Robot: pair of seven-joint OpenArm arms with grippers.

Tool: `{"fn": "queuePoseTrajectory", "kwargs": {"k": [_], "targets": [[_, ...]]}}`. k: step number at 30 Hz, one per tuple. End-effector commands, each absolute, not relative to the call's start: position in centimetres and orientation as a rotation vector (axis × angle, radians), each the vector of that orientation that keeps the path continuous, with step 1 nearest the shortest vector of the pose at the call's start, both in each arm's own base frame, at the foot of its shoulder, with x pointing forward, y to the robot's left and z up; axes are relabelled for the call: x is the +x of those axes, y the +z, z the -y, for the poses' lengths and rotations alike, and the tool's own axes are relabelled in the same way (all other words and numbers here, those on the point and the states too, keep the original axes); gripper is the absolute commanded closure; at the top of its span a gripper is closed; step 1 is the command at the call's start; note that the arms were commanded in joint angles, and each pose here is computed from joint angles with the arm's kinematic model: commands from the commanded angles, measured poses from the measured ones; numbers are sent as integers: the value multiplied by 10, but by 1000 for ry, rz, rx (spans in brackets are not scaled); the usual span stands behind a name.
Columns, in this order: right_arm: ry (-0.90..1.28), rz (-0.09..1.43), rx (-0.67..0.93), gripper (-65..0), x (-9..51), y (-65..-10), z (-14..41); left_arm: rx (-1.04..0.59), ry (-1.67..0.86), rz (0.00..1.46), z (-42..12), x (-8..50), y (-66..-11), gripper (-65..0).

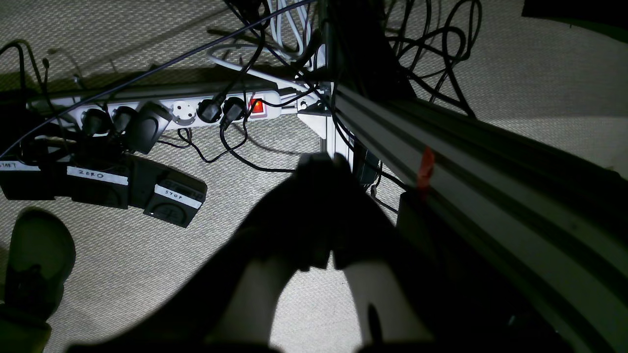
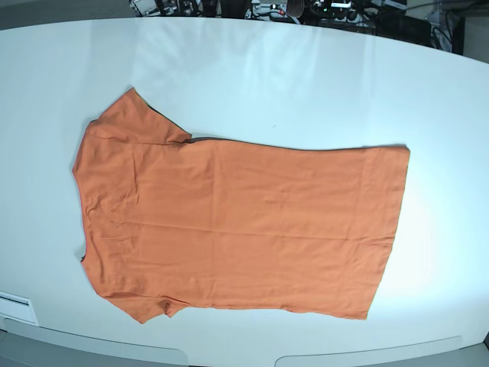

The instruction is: Fold the T-shirt properly

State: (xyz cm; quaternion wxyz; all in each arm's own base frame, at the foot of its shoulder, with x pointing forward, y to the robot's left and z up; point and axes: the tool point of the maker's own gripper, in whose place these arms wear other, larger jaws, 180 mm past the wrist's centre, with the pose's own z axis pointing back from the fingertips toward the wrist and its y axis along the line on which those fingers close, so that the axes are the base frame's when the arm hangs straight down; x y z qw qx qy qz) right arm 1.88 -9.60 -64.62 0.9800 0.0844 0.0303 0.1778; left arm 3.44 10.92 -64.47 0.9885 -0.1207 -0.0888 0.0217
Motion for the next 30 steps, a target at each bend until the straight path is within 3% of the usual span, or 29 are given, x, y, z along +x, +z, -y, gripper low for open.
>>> {"fn": "queuePoseTrajectory", "kwargs": {"k": [1,30], "targets": [[367,-36,168,0,33,-644,96,-254,39,192,-108,38,-643,0],[369,-21,137,0,49,-639,99,-254,38,184,-108,35,-644,0]]}}
